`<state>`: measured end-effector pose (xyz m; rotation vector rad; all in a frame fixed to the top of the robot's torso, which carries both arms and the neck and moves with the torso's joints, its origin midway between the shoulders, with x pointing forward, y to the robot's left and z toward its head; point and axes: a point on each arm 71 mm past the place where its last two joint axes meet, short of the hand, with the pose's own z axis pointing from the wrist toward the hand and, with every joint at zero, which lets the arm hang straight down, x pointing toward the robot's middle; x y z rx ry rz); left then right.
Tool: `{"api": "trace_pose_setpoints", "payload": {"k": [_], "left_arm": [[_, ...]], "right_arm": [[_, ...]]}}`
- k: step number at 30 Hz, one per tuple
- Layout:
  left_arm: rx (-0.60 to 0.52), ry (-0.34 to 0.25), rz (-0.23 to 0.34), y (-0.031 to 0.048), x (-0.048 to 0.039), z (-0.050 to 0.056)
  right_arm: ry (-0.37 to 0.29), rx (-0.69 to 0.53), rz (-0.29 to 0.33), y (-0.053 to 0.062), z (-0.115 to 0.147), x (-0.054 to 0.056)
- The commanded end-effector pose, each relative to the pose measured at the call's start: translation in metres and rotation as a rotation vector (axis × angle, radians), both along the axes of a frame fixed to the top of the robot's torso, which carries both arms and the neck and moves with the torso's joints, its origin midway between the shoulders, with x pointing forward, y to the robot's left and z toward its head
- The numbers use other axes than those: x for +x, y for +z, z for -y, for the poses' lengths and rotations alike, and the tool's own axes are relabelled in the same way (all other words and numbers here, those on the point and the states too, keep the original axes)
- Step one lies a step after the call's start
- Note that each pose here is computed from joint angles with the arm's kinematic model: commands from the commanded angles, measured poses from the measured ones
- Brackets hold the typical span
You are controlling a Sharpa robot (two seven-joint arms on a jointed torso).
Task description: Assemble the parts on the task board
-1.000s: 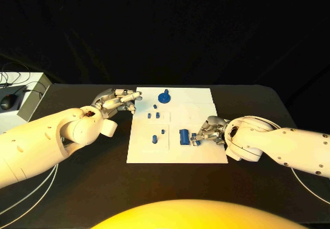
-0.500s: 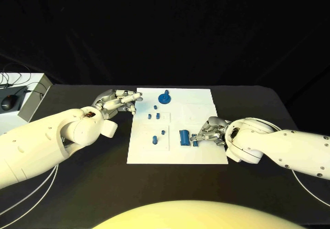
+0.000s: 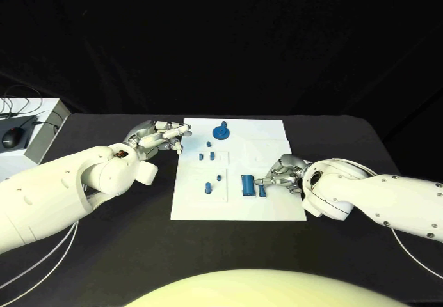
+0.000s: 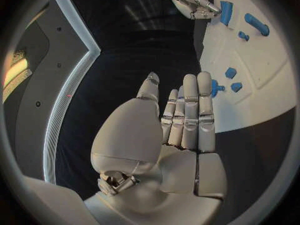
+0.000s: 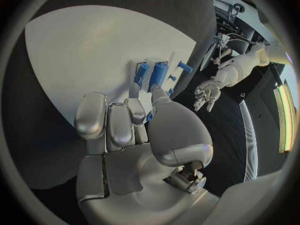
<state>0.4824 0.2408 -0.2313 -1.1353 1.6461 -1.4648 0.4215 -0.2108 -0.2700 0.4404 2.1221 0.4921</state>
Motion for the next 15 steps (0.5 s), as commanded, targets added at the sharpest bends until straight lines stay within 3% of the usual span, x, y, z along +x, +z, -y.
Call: {"api": "trace_pose_setpoints", "payload": {"k": [1, 15], "left_arm": [[-0.005, -0.019, 0.005, 0.0008, -0.0009, 0.002], [-0.004, -0.018, 0.005, 0.0009, -0.0010, 0.002]], "right_arm": [[-0.004, 0.017, 0.014, 0.001, 0.001, 0.000], [0.056, 0.046, -0.003, 0.006, 0.012, -0.013]]}}
